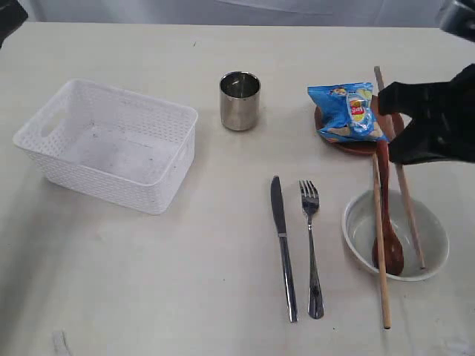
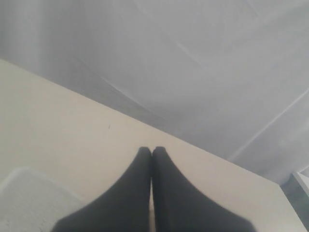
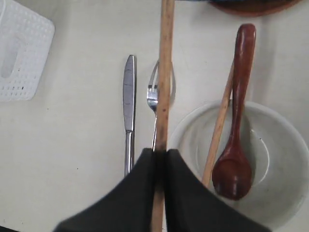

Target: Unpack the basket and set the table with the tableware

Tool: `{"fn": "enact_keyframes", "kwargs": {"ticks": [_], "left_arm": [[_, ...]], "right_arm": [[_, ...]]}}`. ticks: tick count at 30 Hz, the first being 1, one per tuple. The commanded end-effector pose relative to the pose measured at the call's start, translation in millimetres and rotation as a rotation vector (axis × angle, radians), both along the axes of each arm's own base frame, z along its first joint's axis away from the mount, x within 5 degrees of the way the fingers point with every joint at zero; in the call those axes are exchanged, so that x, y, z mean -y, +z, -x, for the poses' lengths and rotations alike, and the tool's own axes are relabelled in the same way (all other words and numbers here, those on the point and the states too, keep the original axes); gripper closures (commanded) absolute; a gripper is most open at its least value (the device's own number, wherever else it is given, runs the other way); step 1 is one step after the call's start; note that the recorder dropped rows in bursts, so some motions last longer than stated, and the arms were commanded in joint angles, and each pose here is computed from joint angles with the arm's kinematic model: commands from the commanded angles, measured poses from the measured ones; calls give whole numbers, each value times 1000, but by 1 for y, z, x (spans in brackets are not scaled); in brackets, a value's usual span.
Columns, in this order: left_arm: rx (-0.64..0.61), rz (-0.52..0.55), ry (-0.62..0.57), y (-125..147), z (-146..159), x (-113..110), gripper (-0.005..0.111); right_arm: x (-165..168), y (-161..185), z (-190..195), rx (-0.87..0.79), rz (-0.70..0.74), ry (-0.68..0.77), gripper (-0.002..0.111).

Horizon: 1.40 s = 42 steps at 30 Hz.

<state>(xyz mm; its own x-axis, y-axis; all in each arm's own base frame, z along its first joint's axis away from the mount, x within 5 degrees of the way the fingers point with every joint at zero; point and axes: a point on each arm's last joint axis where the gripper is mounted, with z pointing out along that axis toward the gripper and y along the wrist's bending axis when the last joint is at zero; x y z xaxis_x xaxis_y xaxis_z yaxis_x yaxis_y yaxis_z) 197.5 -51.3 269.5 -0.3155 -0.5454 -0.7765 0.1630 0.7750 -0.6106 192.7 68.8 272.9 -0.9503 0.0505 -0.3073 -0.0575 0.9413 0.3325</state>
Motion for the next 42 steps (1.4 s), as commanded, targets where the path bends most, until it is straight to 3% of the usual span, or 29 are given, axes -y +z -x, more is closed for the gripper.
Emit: {"fn": "enact_keyframes", "kwargs": {"ticks": [1,7,16,28,42], "left_arm": [[24,30,-11,-1,2,1,107],[24,33,-11,-1,2,1,107],[22,42,-5,-1,2,0,107],[22,42,-5,-1,2,0,107],[22,42,-5,-1,2,0,107]], "right_arm": [[-6,-24,7,-12,-56,-79,109],[-10,-62,25,-69,-85,-130,109],[-2,-82,31,-51,-63,-213,109],[1,-104,24,-120,56,-159,109],[-1,-97,17,-92,62,-131,108]]}}
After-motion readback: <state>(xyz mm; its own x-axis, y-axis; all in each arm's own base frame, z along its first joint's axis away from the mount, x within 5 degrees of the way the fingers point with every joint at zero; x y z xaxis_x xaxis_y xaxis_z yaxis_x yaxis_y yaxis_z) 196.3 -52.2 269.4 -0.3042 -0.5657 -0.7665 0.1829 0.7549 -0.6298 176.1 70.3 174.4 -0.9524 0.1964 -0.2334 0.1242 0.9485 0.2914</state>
